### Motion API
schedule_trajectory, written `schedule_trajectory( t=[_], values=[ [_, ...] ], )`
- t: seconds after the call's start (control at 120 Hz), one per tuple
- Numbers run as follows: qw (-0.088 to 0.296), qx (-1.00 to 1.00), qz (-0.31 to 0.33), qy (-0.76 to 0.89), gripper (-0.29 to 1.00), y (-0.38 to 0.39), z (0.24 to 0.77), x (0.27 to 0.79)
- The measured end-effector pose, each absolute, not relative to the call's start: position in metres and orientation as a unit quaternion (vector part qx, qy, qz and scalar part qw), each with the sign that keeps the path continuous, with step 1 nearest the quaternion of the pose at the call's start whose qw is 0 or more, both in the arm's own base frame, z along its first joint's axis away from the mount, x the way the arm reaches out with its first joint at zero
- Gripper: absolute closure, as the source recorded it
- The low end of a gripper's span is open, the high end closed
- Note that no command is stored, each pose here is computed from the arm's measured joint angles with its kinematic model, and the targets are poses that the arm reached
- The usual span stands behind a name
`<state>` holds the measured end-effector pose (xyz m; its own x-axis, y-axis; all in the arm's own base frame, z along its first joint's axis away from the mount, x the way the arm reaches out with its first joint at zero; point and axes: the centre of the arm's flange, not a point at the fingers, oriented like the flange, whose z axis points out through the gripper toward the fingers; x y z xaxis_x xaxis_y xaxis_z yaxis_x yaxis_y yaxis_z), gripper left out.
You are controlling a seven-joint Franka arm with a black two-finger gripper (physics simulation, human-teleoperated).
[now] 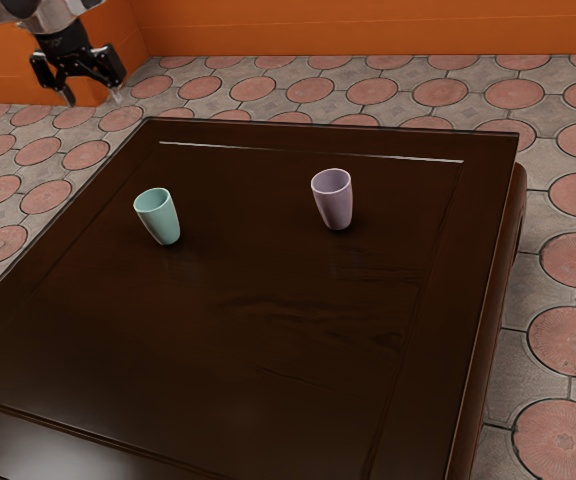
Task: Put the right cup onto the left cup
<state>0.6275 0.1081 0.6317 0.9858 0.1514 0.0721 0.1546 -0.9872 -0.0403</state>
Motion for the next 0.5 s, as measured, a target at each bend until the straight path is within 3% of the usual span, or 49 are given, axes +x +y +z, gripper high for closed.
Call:
schedule_trajectory(
  t=[0.133, 0.208, 0.283, 0.342, 0.5],
  values=[
    [0.042, -0.999, -0.019, 0.001, 0.02, 0.033, 0.622, 0.639],
    [0.055, -0.998, -0.003, 0.021, 0.02, 0.02, 0.554, 0.69],
    [0.046, -0.998, 0.014, 0.046, 0.02, -0.007, 0.469, 0.731],
    [0.032, -0.998, 0.013, 0.059, 0.02, -0.027, 0.433, 0.746],
    [-0.007, -0.994, -0.039, 0.099, 0.02, -0.103, 0.463, 0.748]
  ],
)
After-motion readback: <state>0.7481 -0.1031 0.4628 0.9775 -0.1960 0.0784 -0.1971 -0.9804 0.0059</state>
